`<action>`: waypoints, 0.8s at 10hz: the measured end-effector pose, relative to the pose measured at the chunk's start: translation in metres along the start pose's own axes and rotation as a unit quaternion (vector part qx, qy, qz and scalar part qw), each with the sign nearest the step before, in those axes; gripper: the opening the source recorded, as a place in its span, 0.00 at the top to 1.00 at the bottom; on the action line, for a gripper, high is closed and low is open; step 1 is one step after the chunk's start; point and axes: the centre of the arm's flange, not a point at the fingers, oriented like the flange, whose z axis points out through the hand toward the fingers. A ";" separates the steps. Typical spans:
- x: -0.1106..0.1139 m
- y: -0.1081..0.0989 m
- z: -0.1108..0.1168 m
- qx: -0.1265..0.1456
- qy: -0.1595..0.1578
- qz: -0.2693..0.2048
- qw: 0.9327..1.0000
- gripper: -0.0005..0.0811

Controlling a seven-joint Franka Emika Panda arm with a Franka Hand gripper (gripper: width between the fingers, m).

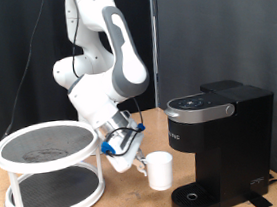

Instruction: Make a cup of coffee with the keurig machine

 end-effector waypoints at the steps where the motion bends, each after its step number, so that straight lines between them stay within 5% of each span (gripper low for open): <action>1: -0.004 0.008 0.004 -0.006 0.000 -0.006 1.000 0.99; 8: -0.018 0.048 0.037 -0.017 0.007 -0.012 1.000 0.99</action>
